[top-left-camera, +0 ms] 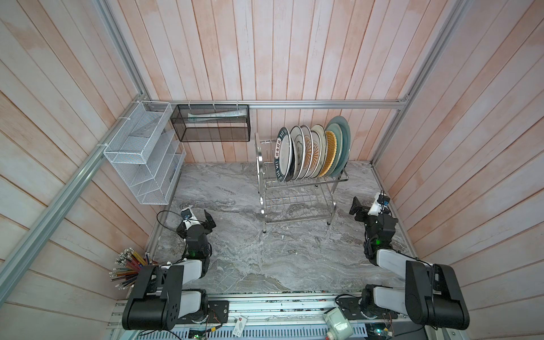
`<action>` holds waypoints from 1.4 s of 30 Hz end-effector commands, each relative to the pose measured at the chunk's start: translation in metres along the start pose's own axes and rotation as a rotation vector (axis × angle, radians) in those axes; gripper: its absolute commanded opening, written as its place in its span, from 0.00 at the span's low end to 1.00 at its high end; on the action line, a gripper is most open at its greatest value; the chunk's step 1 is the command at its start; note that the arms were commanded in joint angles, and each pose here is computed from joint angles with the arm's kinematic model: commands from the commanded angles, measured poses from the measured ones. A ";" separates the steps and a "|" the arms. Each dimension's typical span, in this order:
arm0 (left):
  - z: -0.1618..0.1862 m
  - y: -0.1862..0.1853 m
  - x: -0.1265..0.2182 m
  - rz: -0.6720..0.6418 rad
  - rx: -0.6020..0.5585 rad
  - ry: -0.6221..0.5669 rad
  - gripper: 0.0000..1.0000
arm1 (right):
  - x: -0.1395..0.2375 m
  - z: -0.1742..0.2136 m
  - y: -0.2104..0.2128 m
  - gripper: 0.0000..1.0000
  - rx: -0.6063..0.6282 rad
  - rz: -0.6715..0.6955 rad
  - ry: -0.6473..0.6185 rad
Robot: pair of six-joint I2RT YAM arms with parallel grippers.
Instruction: Load the plates into the dish rack
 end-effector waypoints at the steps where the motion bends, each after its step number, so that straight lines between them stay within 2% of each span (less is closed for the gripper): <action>1: -0.022 -0.024 -0.012 0.115 -0.056 -0.091 1.00 | -0.007 -0.011 0.007 0.98 0.065 -0.022 -0.034; 2: -0.023 -0.033 -0.017 0.156 -0.069 -0.063 1.00 | -0.008 -0.010 0.010 0.98 0.072 -0.034 -0.028; 3: -0.024 -0.036 -0.019 0.172 -0.095 -0.090 1.00 | -0.010 -0.011 0.011 0.98 0.075 -0.043 -0.032; 5: -0.017 -0.036 -0.022 0.170 -0.098 -0.113 1.00 | -0.012 -0.010 0.012 0.98 0.080 -0.043 -0.022; 7: -0.015 -0.039 -0.026 0.193 -0.092 -0.056 1.00 | -0.012 -0.012 0.015 0.98 0.087 -0.060 -0.037; 8: -0.017 -0.037 -0.025 0.184 -0.086 -0.086 1.00 | -0.013 -0.011 0.016 0.98 0.088 -0.065 -0.032; 11: -0.014 -0.038 -0.026 0.191 -0.090 -0.057 1.00 | -0.012 -0.003 0.011 0.98 0.041 -0.018 0.055; 13: -0.015 -0.037 -0.025 0.187 -0.089 -0.075 1.00 | 0.003 0.004 0.010 0.98 0.084 -0.014 0.042; 15: -0.015 -0.039 -0.027 0.195 -0.096 -0.060 1.00 | 0.011 0.016 0.002 0.98 0.068 0.001 0.025; 19: -0.015 -0.039 -0.027 0.193 -0.094 -0.066 1.00 | 0.005 0.028 0.010 0.98 0.132 -0.055 0.038; 23: -0.014 -0.039 -0.026 0.195 -0.095 -0.064 1.00 | -0.002 0.046 0.004 0.98 0.143 -0.035 0.041; 25: -0.014 -0.039 -0.026 0.195 -0.094 -0.062 1.00 | 0.003 0.044 0.009 0.98 0.154 -0.077 -0.014; 28: -0.015 -0.039 -0.026 0.195 -0.094 -0.063 1.00 | -0.009 0.051 0.003 0.98 0.146 -0.034 0.084; 30: -0.014 -0.039 -0.026 0.195 -0.095 -0.064 1.00 | -0.008 0.047 0.000 0.98 0.112 -0.043 0.059; 42: -0.014 -0.041 -0.029 0.201 -0.099 -0.054 1.00 | -0.009 0.049 0.002 0.98 0.131 -0.048 0.081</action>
Point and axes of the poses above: each gripper's point midway between its finger pads, its own x axis back along the fingers, its own y axis along the line the jaws close on, z = x × y, the point moved 2 cm from there along x, back along the fingers, and after that the axes turned 13 degrees about -x, right-handed, at the moved point
